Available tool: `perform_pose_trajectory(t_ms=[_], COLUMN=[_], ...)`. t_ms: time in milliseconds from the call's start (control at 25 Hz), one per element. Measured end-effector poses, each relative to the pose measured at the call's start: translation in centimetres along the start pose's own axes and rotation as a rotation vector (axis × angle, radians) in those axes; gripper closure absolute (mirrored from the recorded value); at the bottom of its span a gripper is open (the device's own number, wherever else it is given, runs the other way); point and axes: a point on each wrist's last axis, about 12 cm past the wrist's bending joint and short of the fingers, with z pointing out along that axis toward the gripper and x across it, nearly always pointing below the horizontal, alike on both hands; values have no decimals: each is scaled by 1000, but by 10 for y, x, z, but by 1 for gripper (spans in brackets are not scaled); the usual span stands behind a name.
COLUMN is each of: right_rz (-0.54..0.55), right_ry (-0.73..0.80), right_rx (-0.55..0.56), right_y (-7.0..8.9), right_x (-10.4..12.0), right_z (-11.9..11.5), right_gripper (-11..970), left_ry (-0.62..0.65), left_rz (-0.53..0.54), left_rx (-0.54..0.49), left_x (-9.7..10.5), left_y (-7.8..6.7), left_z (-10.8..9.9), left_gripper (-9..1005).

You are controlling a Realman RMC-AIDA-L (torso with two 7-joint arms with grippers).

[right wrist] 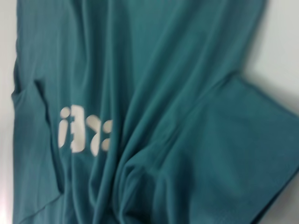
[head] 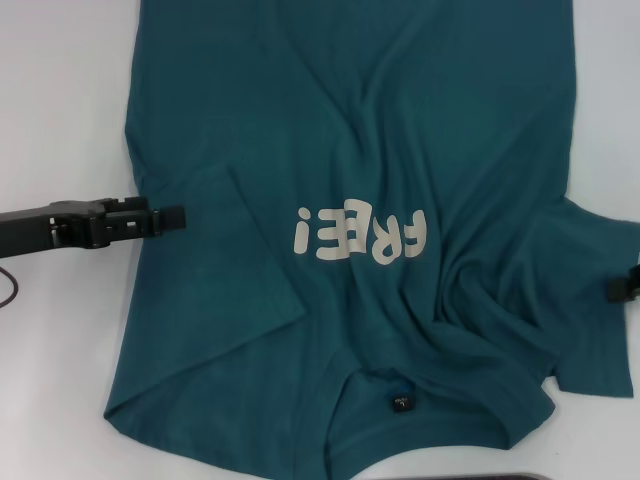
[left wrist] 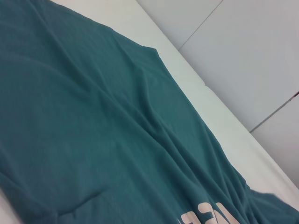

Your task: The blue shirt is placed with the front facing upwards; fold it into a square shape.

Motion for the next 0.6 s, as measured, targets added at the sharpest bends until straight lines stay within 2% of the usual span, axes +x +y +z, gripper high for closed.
perform_pose_trajectory(t_ms=[80, 320, 600], right_rz=[16, 59, 76], right_ry=[-20, -68, -66], right_rx=[12, 62, 115], right_y=[-4, -14, -19], right_x=[0, -3, -3], right_z=[-9, -33, -42], right_gripper=[947, 946, 946], left_ry=[-5, -20, -22], left_rz=[-3, -14, -16], left_rx=[-2, -10, -14], left_x=[0, 2, 2], left_y=[0, 2, 2], left_z=[-1, -4, -6], left_gripper=[60, 61, 61])
